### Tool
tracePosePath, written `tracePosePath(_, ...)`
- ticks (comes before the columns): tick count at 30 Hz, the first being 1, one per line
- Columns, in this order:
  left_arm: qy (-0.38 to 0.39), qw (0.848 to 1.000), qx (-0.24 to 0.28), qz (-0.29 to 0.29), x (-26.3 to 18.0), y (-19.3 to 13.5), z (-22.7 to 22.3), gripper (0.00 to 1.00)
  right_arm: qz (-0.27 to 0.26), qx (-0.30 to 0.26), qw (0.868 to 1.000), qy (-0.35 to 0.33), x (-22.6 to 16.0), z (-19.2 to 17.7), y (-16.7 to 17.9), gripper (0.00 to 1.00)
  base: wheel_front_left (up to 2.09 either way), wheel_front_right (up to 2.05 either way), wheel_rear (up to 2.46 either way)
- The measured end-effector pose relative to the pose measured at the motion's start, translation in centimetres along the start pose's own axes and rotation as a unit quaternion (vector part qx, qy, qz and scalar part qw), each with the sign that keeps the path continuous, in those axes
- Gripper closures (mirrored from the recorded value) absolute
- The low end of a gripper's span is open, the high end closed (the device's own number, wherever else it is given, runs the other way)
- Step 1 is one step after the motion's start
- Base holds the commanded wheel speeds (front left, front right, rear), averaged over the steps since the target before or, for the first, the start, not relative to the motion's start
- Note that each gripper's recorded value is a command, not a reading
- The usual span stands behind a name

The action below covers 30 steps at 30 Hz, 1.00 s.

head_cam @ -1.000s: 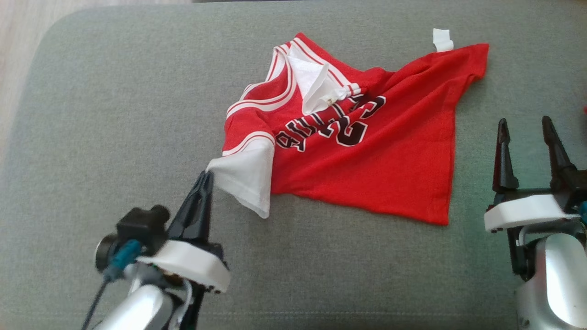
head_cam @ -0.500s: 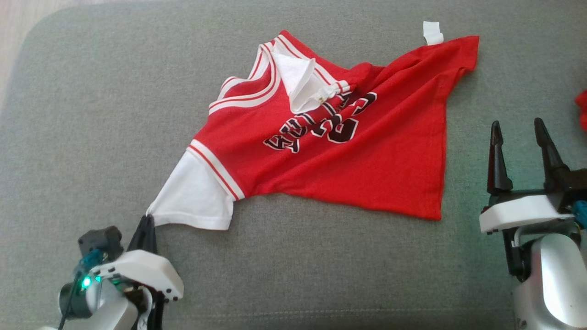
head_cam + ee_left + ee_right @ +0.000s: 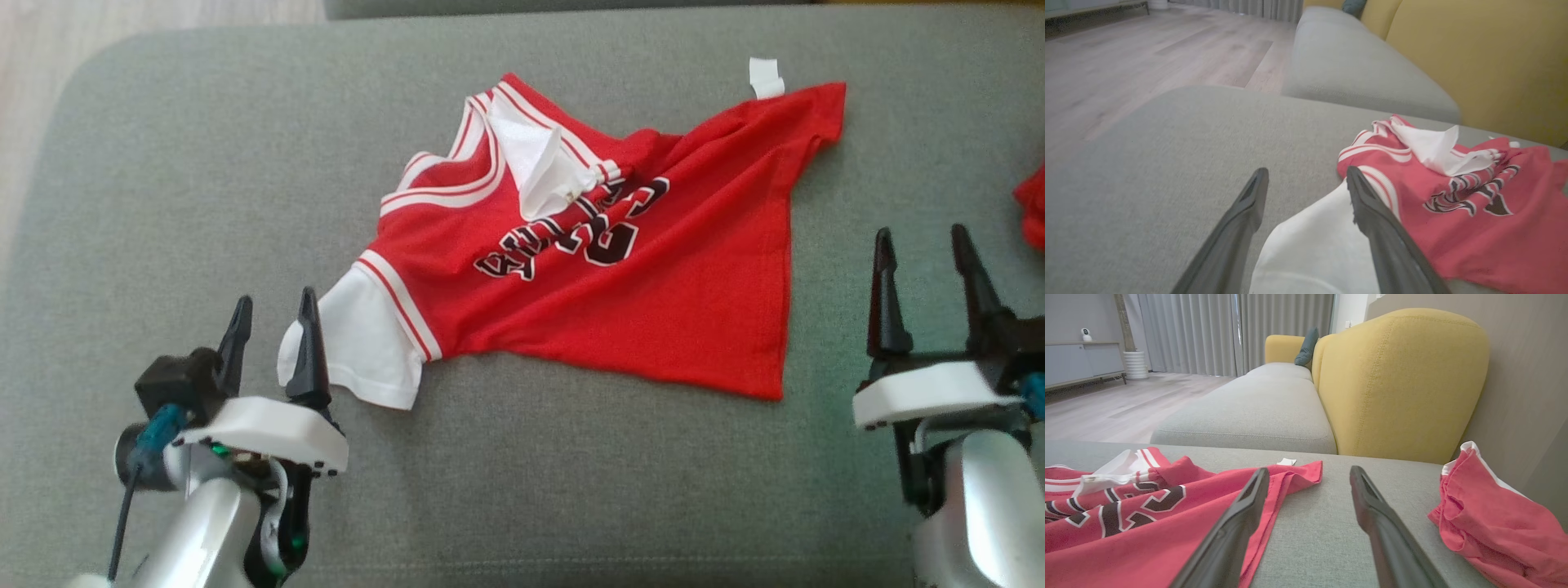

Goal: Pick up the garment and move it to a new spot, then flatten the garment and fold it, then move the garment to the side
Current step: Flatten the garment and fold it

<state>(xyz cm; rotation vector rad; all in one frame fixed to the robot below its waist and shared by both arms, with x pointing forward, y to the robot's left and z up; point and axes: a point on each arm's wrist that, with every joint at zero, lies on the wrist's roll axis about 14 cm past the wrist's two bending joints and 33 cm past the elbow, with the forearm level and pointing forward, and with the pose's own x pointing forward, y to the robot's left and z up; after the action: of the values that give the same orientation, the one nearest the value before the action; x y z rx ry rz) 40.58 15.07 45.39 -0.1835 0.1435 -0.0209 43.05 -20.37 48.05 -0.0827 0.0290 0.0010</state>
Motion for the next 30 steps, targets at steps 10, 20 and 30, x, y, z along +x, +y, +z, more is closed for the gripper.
tracePosePath(10,-0.047,0.999,0.009,0.0,-4.0,0.1,1.9,0.0,0.037,0.046,0.998,-0.034,-1.9,2.0,2.8,0.0,0.0,0.0,0.0)
tracePosePath(20,-0.053,0.999,0.007,0.001,-7.6,-0.2,1.2,0.0,0.057,0.057,0.996,-0.028,-4.7,1.5,4.2,0.0,0.0,0.0,0.0)
tracePosePath(30,-0.058,0.998,0.012,-0.02,-7.4,-1.5,1.3,0.0,0.051,0.061,0.997,-0.018,-5.6,0.7,3.8,0.0,0.0,0.0,0.0)
